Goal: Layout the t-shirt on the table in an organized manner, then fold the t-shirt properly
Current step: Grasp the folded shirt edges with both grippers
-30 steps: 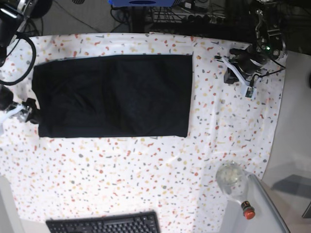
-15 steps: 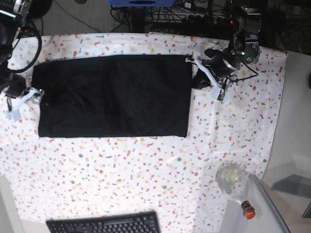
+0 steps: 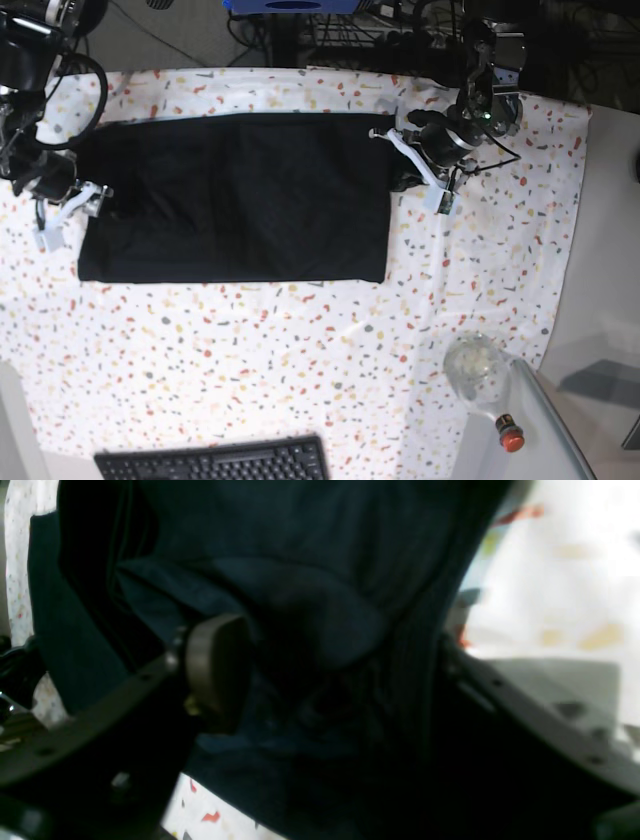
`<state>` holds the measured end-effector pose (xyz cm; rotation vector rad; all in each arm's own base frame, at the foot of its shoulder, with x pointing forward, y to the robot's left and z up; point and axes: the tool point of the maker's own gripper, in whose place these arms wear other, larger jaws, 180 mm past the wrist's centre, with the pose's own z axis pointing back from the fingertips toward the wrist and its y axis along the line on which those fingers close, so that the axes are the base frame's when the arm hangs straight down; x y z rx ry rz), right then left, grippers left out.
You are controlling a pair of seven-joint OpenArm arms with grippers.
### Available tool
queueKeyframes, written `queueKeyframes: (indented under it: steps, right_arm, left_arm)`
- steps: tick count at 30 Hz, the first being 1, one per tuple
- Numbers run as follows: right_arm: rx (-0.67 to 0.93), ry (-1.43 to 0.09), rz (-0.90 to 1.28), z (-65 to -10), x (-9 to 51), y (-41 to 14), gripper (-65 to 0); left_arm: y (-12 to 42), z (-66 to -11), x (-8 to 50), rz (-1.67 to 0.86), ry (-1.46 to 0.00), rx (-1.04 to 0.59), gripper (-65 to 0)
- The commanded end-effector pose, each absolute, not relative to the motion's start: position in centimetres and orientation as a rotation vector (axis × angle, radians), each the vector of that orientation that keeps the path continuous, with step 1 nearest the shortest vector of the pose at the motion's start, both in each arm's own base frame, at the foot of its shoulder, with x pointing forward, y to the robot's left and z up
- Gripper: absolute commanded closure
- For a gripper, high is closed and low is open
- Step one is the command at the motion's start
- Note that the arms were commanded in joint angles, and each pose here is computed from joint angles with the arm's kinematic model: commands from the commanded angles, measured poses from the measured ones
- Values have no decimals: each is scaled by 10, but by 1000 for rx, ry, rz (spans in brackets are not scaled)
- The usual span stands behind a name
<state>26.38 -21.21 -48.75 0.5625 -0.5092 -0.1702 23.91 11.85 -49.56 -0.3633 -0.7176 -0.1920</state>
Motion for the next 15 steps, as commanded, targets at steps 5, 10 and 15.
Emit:
queueKeyframes:
  steps: [5, 10, 15]
  right_arm:
    - [548, -528, -145, -478, 276, -220, -240]
    - [524, -556, -132, -468, 287, -232, -9]
    - [509, -565, -100, -457, 295, -235, 0]
  left_arm:
    - [89, -505, 225, -304, -640, -391, 0]
    - [90, -508, 229, -283, -640, -349, 0]
    - [90, -506, 231, -284, -648, -348, 0]
